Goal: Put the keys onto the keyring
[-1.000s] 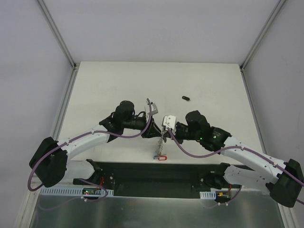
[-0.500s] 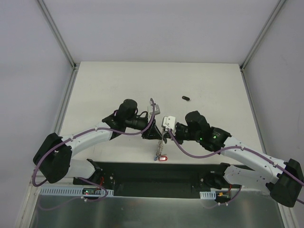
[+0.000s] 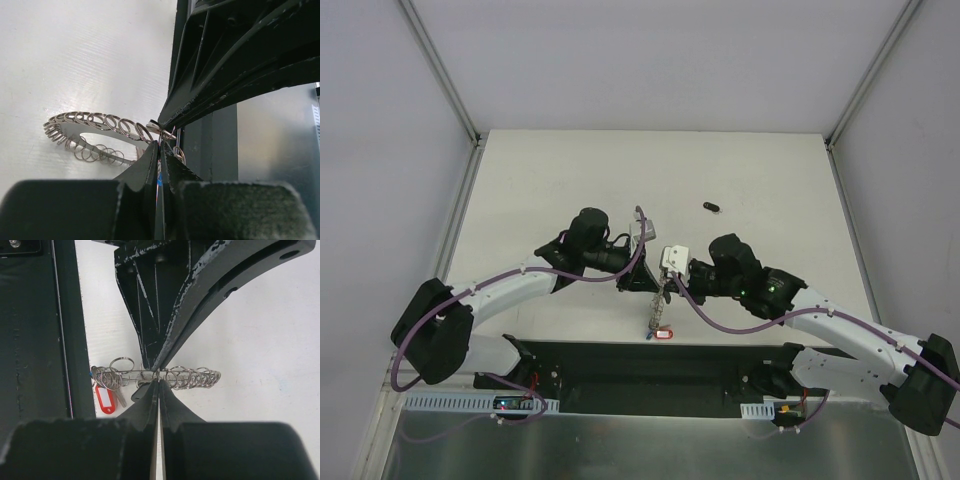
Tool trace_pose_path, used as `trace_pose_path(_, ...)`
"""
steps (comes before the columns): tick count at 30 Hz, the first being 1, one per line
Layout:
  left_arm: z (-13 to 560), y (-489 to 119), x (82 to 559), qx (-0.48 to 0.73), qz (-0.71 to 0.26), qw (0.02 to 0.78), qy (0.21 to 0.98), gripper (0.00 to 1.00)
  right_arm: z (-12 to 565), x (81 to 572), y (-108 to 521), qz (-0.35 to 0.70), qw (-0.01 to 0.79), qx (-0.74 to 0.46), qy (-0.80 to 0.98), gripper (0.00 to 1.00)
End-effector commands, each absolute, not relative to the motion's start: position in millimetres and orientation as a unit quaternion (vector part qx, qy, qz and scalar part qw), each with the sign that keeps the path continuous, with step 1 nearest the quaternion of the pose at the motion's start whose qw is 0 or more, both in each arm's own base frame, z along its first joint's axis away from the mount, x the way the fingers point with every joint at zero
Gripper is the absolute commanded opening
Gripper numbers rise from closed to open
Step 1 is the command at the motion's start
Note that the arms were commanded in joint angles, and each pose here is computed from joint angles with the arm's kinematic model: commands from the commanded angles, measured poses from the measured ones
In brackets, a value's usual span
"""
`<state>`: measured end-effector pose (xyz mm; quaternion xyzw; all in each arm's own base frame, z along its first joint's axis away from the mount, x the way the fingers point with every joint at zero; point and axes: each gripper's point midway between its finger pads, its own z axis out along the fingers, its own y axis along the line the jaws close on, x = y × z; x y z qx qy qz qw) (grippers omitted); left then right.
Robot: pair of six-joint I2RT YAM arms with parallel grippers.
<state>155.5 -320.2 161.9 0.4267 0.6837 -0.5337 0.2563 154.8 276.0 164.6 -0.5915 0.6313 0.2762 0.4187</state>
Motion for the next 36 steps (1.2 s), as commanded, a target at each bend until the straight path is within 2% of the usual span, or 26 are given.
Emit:
trace_pose_path(1,182,-321,155,0.437,-0.544,0.274,0.662,0.0,191,162,283,0.272,0.453,-0.591,0.609,0.01)
trace_pose_path(13,202,-304,178,0.405,-0.505,0.359,0.672,0.0,188,165,280,0.261,0.45,-0.592,0.615,0.01)
trace_pose_path(36,230,-306,208,0.294,-0.486,0.519,0.639,0.0,183,167,292,0.279,0.444,-0.586,0.618,0.01)
